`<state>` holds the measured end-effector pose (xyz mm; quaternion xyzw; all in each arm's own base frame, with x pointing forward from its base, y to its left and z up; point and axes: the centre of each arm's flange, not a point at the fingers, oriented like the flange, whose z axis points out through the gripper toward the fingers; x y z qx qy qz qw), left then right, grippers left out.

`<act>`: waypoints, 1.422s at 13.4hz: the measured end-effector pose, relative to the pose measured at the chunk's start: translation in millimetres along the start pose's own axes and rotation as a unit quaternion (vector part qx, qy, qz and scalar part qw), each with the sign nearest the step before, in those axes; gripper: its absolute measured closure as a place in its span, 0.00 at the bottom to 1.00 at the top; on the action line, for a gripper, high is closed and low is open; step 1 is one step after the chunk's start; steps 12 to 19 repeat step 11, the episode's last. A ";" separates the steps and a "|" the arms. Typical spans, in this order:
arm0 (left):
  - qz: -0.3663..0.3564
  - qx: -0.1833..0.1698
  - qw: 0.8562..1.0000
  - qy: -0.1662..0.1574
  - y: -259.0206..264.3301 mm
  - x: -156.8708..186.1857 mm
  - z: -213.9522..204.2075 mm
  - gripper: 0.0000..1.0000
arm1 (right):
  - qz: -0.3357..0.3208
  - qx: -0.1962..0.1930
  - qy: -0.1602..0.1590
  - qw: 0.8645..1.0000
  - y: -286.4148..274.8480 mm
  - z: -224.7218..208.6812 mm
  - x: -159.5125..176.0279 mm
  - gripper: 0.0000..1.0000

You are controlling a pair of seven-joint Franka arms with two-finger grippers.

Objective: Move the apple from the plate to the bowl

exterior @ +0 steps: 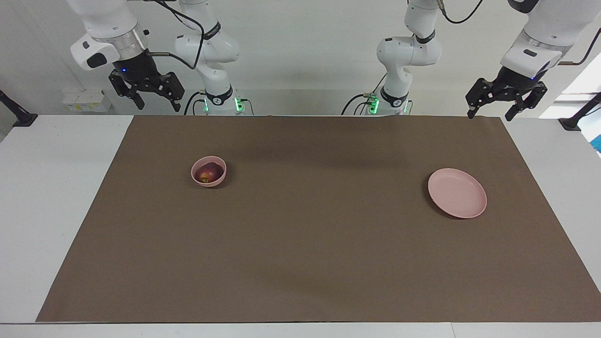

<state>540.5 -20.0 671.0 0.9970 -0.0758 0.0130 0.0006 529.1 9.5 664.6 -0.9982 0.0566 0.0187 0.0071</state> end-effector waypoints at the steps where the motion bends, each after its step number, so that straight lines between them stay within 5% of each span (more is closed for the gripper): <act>1: 0.000 0.000 1.000 0.000 0.0 0.0 0.0 0.00 | 0.000 0.000 -0.001 1.000 0.0 0.5 -0.1 0.00; 19: 0.000 0.000 1.000 0.000 0.0 0.0 0.0 0.00 | 0.000 -0.001 -0.003 1.000 0.7 2.0 -3.8 0.00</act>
